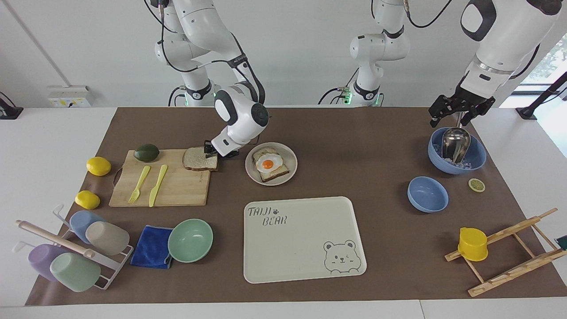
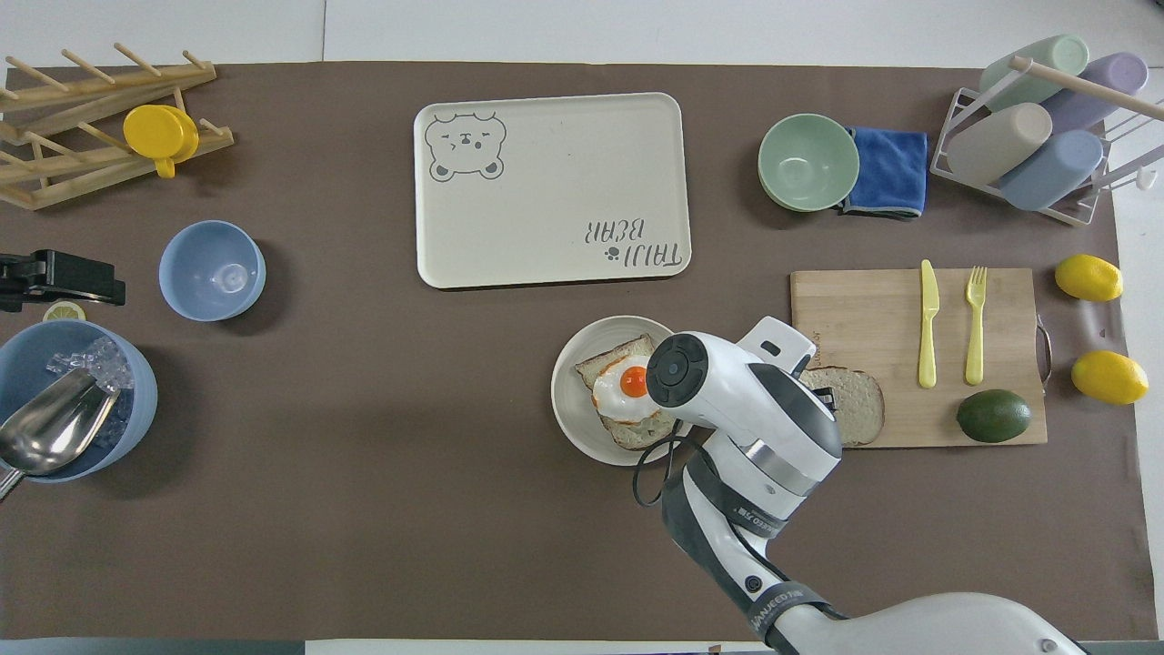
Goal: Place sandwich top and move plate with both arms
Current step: 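Lower the bread slice onto the egg and open the right gripper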
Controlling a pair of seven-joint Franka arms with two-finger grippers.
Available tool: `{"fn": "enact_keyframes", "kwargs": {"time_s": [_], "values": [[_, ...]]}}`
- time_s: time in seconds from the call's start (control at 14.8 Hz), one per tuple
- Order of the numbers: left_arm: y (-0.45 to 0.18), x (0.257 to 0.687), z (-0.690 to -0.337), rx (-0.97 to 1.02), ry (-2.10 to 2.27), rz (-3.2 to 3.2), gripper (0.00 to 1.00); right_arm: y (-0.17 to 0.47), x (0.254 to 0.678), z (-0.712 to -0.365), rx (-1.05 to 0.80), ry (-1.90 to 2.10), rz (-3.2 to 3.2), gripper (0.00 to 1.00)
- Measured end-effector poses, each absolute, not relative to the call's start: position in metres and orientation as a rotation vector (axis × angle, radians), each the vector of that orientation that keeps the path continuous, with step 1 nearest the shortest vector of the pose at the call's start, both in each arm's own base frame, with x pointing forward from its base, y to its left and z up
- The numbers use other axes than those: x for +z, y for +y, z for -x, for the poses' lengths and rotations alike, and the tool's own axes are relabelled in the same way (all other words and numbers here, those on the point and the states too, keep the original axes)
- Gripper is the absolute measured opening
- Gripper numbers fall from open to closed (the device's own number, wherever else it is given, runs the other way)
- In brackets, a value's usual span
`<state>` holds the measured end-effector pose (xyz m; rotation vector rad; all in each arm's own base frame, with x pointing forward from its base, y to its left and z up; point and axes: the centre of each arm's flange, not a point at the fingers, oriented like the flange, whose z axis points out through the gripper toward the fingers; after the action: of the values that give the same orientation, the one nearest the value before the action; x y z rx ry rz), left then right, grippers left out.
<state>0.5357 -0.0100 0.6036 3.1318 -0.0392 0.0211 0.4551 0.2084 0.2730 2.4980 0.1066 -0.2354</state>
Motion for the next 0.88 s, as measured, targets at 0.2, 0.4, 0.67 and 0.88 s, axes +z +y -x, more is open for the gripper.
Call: {"fn": "enact_keyframes", "kwargs": {"time_s": [0.2,0.4,0.67,0.88], "values": [[-0.01,0.603,-0.536,0.021,-0.039,-3.132,1.0,0.207,0.278,-0.457,-0.241,0.101,-2.479,0.14],[-0.01,0.603,-0.536,0.02,-0.039,-3.132,1.0,0.213,0.3,-0.467,-0.253,0.077,-2.45,0.14],[-0.01,0.603,-0.536,0.02,-0.039,-3.132,1.0,0.284,0.358,-0.478,-0.217,0.103,-2.541,0.1],[-0.009,0.603,-0.536,0.02,-0.037,-3.132,1.0,0.332,0.374,-0.474,-0.166,0.175,-2.603,0.1]]}}
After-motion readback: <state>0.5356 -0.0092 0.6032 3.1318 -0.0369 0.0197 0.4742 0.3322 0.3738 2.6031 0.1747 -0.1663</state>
